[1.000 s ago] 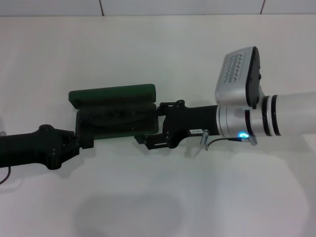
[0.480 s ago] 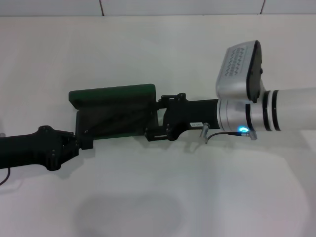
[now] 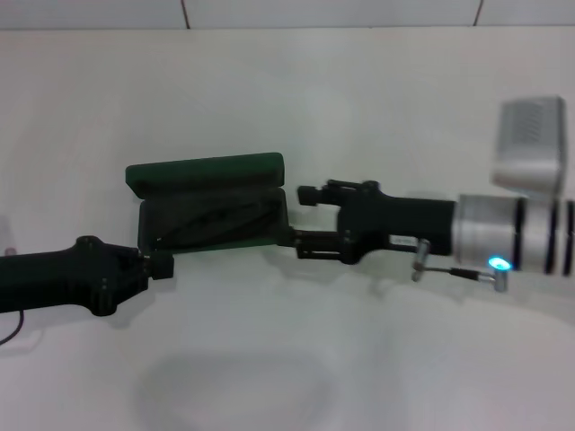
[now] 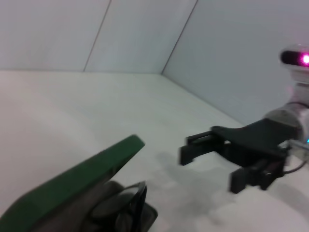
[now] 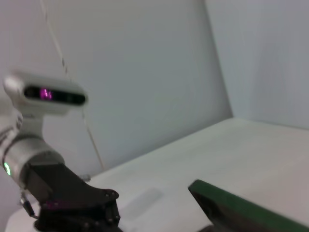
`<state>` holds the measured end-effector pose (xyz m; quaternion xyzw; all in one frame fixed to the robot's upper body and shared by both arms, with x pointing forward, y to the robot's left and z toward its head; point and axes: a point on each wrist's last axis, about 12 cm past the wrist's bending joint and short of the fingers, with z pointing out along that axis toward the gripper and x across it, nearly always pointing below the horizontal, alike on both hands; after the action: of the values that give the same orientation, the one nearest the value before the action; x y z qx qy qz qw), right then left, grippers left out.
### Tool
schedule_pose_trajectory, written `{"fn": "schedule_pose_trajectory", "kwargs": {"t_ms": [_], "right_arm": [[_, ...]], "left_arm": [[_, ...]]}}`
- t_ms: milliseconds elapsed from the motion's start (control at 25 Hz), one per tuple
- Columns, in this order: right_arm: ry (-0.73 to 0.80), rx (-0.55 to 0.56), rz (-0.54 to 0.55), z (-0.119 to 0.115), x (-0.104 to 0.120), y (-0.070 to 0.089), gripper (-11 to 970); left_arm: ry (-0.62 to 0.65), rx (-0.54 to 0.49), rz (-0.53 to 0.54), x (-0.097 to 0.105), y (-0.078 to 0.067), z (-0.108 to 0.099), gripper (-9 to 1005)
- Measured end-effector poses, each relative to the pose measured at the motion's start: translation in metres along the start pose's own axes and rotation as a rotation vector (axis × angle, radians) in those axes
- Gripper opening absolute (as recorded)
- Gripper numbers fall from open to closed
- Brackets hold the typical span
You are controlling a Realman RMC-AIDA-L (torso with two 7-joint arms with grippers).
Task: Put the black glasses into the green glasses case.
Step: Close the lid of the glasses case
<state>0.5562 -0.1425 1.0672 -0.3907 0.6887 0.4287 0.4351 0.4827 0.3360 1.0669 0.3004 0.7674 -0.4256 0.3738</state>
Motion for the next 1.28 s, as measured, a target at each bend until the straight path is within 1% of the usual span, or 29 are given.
{"fn": "schedule_pose_trajectory", "kwargs": {"t_ms": [120,200,320,480,640,840,880,1280], "right_arm": [[-0.058,0.015,0.014,-0.023,0.017,0.005,738],[-0.094,0.036,-0.005,-0.038,0.030,0.010,738],[-0.117,0.100,-0.057,-0.062,0.055,0.018,738],[-0.117,0.142,-0.090,-0.077,0.075,0.024,738],[-0.124,0.143,-0.118,-0.083,0.082,0.029,737],[-0.137,0.147,-0.115,-0.089,0.085,0.032,736],[-0.144,0.144,-0.109,-0.091,0.086,0.033,736],[-0.163,0.136,-0.114,-0.095,0.086,0.034,735]], "left_arm": [[0.022,-0.011,-0.017,0.004,0.002,0.005,12],[0.042,-0.018,-0.024,0.006,0.004,0.010,12],[0.076,-0.021,-0.031,0.010,0.005,0.019,12],[0.087,-0.036,-0.038,0.012,0.006,0.028,12],[0.107,-0.068,-0.040,0.013,0.010,0.034,12],[0.110,-0.094,-0.034,0.009,0.014,0.037,13],[0.111,-0.126,-0.030,0.006,0.019,0.038,13],[0.127,-0.215,-0.010,-0.003,0.033,0.032,13]]}}
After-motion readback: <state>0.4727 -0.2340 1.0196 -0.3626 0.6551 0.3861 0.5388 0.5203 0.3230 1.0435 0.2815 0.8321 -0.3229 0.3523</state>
